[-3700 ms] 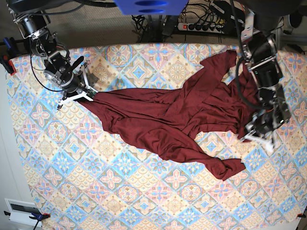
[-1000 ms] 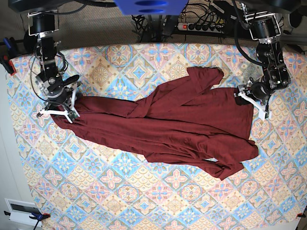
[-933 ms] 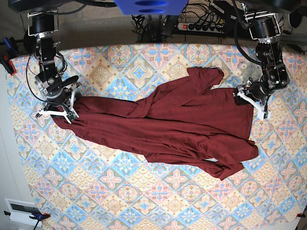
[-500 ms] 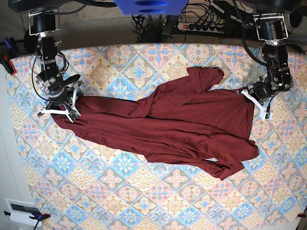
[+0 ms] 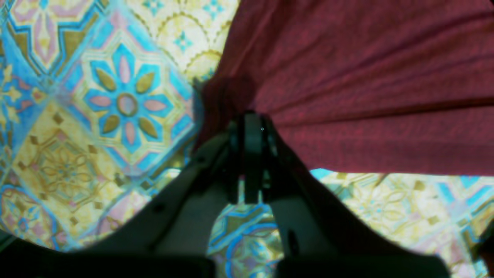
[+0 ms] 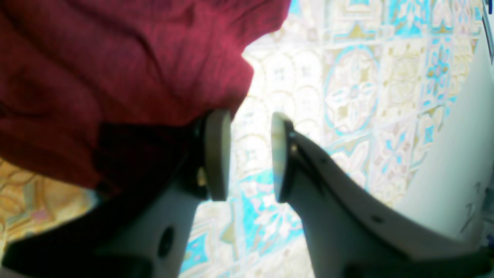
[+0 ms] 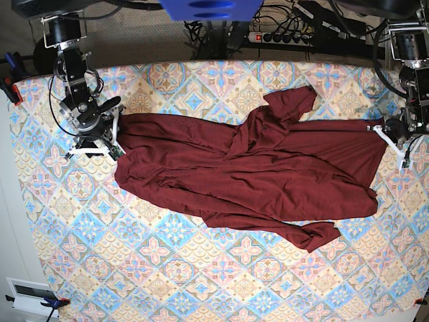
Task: Layout the t-shirt on the table in an organized manner, then fold the t-shirt properly
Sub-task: 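Stretch the shirt taut between both grippers and lay it flat, then release the shirt with the right gripper and slide it along the hem, then grasp the shirt's shoulder edge with the left gripper and lift it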
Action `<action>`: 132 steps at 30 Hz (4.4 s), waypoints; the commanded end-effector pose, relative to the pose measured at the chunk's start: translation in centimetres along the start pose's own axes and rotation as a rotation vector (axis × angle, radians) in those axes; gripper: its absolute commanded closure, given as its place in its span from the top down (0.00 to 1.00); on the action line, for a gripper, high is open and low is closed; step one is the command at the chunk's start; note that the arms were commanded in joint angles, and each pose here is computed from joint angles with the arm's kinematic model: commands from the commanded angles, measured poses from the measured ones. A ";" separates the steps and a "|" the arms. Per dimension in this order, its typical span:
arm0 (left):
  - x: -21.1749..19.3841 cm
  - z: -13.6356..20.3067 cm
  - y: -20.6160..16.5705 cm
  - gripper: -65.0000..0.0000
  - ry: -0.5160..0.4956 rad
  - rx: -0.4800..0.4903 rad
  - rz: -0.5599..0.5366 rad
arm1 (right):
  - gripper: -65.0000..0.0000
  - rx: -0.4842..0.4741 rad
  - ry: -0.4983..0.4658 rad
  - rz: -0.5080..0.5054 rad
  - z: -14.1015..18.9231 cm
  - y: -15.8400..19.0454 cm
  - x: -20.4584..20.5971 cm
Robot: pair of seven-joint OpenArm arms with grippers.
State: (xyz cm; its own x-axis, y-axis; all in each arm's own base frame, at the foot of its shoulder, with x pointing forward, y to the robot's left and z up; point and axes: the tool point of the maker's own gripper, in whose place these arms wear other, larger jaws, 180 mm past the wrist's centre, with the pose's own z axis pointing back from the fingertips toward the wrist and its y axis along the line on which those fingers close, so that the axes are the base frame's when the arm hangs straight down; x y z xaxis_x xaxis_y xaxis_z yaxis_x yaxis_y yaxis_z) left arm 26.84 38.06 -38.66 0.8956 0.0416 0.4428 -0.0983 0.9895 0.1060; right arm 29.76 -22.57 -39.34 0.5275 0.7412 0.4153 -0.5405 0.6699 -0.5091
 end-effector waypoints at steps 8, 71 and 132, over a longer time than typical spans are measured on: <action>1.2 3.3 -1.2 0.25 -0.047 -0.114 0.101 | 0.31 -0.010 -0.029 0.020 0.9 0.1 0.4; -3.5 6.0 -18.3 0.33 -0.042 -0.578 0.137 | 0.28 0.357 -0.087 -0.234 -8.7 -1.3 4.4; -8.8 1.7 -29.5 0.26 0.154 -0.584 -0.240 | 0.27 -0.211 -0.218 -0.364 -3.8 -16.7 3.9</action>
State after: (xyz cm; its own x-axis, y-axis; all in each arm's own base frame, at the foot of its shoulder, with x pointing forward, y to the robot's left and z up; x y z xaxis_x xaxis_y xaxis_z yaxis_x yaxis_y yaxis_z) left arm 22.80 8.12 -42.98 0.8980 -0.1824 0.4003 0.3304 0.8804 -0.3401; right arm 42.01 -30.26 -34.88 0.5515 0.4598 0.6960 -0.2247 0.8854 -0.4069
